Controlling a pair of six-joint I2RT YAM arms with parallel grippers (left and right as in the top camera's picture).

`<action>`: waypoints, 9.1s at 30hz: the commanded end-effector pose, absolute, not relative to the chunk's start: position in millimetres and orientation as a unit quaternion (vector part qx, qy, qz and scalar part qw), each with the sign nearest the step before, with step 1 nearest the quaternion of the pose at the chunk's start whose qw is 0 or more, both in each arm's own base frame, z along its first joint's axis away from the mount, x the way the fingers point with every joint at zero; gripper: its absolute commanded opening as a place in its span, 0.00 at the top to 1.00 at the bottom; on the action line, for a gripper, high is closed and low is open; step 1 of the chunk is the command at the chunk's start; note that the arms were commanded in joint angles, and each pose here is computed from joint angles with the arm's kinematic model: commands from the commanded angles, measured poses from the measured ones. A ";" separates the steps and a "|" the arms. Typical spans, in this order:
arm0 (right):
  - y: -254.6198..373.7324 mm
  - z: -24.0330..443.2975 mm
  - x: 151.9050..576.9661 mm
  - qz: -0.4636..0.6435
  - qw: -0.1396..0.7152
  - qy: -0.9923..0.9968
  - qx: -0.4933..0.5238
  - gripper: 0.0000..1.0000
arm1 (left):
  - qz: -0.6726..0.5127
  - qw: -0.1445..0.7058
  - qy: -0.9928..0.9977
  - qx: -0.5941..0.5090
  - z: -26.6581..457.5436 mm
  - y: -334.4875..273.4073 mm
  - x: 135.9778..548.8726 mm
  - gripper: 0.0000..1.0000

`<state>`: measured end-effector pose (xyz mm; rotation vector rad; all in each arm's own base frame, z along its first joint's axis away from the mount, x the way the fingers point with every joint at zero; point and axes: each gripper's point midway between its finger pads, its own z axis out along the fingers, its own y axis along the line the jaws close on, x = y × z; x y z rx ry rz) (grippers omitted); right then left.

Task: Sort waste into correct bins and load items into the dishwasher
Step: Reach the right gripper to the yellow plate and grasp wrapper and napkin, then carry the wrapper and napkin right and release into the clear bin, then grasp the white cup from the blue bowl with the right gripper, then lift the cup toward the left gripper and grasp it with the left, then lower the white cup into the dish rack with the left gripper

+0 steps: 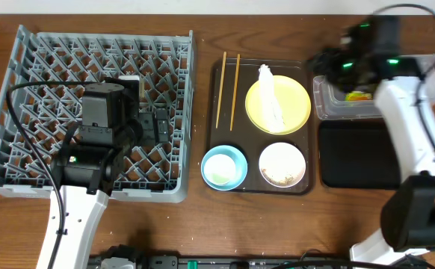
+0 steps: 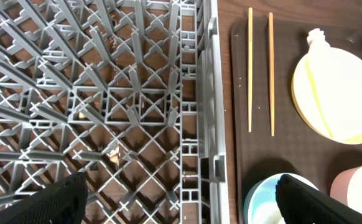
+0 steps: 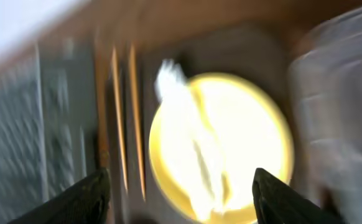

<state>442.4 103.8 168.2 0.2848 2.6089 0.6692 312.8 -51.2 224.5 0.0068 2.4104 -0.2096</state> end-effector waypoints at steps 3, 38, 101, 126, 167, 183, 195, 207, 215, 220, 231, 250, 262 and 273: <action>134.0 115.8 421.0 0.087 0.193 0.977 -0.015 0.25 | -0.082 0.359 0.930 -0.002 229.9 -49.9 315.3 0.02; 5.2 190.8 445.5 0.086 0.306 0.866 0.386 0.99 | -0.082 0.359 0.930 -0.002 230.0 -49.9 315.3 0.02; 254.8 104.2 272.4 0.175 0.009 0.942 -0.286 0.55 | -0.093 0.349 0.930 -0.071 236.4 -42.2 292.4 0.05; 285.3 122.4 280.5 0.238 0.072 0.933 -0.259 0.99 | -0.286 0.335 0.891 -0.106 265.3 -59.6 280.9 0.04; 271.3 333.4 302.5 0.640 0.204 0.653 -0.349 0.99 | -0.635 0.229 0.703 0.221 344.5 -195.9 244.8 0.11; 280.5 337.7 287.4 0.657 0.177 0.640 -0.357 0.99 | -0.616 0.248 0.717 0.210 340.1 -194.8 254.6 0.03; 300.8 327.3 281.9 0.633 0.178 0.658 -0.366 0.99 | -0.612 0.252 0.721 0.206 338.7 -194.4 257.1 0.25; 294.6 316.9 297.6 0.607 0.194 0.690 -0.344 0.34 | -0.588 0.270 0.740 0.184 332.0 -189.1 269.6 0.40; 239.9 256.2 336.5 0.445 0.208 0.838 -0.237 0.17 | -0.468 0.327 0.821 0.014 295.8 -99.9 304.5 0.41; 220.0 247.5 336.1 0.426 0.191 0.859 -0.207 0.17 | -0.315 0.295 0.884 -0.179 245.0 -19.9 288.8 0.42; 212.1 233.8 333.0 0.393 0.174 0.882 -0.193 0.16 | -0.041 0.176 0.914 -0.363 185.5 61.1 214.8 0.42; 212.0 226.6 328.6 0.374 0.164 0.893 -0.192 0.15 | -0.093 0.035 0.914 -0.392 133.2 51.1 224.8 0.35; 211.7 226.0 327.4 0.373 0.161 0.893 -0.191 0.15 | -0.114 0.032 0.918 -0.378 136.2 45.9 231.9 0.01; 184.0 185.3 327.0 0.227 0.130 0.960 -0.096 0.21 | -0.220 0.133 0.952 -0.166 222.3 -3.4 267.9 0.04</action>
